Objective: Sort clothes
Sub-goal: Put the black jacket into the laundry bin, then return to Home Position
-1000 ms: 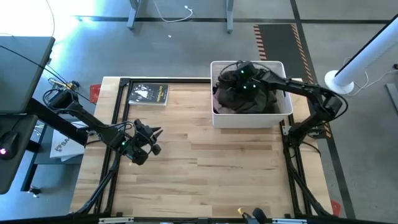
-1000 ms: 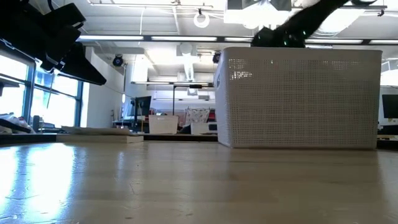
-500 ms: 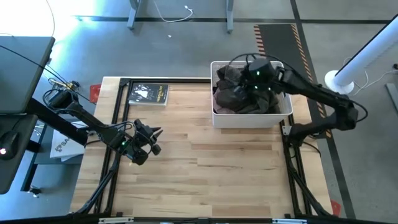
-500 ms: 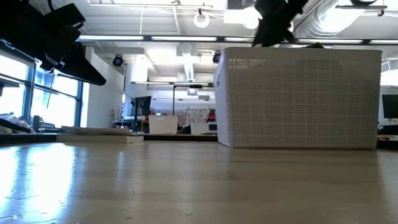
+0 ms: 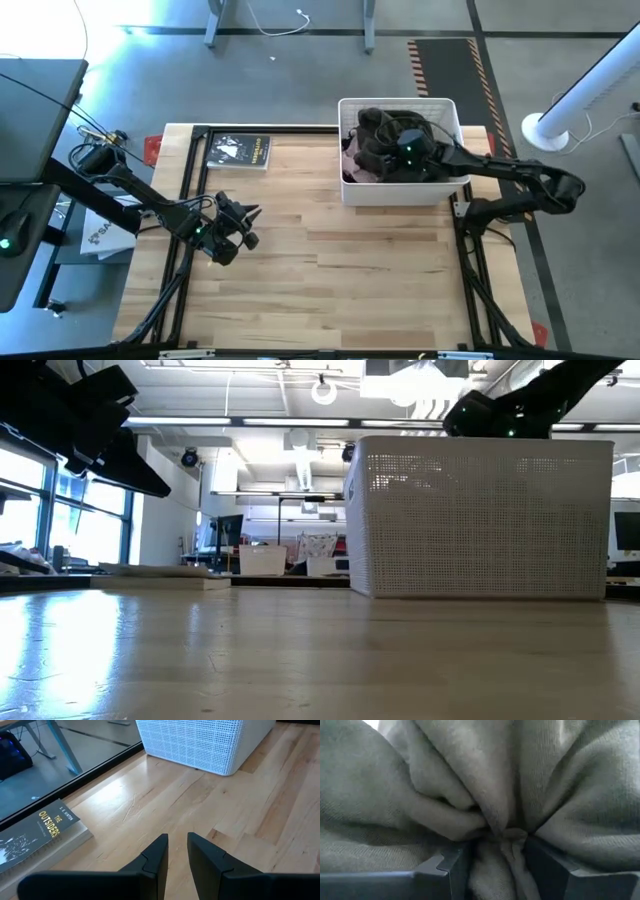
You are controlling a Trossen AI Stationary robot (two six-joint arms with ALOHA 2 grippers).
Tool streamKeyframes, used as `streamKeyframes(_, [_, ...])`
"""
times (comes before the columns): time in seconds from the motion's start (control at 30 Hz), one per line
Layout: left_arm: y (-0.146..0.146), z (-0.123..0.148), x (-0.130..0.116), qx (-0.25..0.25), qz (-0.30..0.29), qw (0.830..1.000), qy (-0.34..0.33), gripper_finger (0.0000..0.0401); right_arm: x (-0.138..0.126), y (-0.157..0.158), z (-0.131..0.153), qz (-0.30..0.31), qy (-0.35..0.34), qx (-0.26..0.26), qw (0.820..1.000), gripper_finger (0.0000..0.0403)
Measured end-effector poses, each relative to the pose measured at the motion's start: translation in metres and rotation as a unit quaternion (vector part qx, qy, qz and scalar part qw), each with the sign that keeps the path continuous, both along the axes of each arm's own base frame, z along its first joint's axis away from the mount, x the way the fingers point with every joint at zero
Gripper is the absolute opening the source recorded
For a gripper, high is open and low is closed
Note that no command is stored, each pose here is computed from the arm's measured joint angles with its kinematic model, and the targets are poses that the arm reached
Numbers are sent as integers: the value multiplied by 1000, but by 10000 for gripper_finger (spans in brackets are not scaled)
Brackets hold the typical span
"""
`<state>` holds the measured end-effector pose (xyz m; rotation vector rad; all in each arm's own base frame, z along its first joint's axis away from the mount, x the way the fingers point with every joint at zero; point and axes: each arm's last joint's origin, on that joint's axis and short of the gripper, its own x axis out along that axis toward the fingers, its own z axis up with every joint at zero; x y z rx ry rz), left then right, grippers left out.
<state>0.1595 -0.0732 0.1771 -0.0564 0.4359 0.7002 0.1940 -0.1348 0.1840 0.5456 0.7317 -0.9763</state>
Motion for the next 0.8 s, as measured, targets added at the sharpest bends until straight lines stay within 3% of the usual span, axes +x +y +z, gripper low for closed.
streamKeyframes(0.13, [0,0,0,2,1,1000,-1,71,2,-4,21,10,-3,-11,1000,172])
streamKeyframes(0.4, [0,0,0,-2,0,1000,1,71,1,4,127,43,-7,-30,999,172])
streamKeyframes(0.57, [0,3,-1,-22,-1,1000,-9,71,-10,31,182,109,-33,-81,990,172])
streamKeyframes(0.8, [2,48,-3,-30,-25,997,-64,71,-44,89,210,208,-126,-112,964,172])
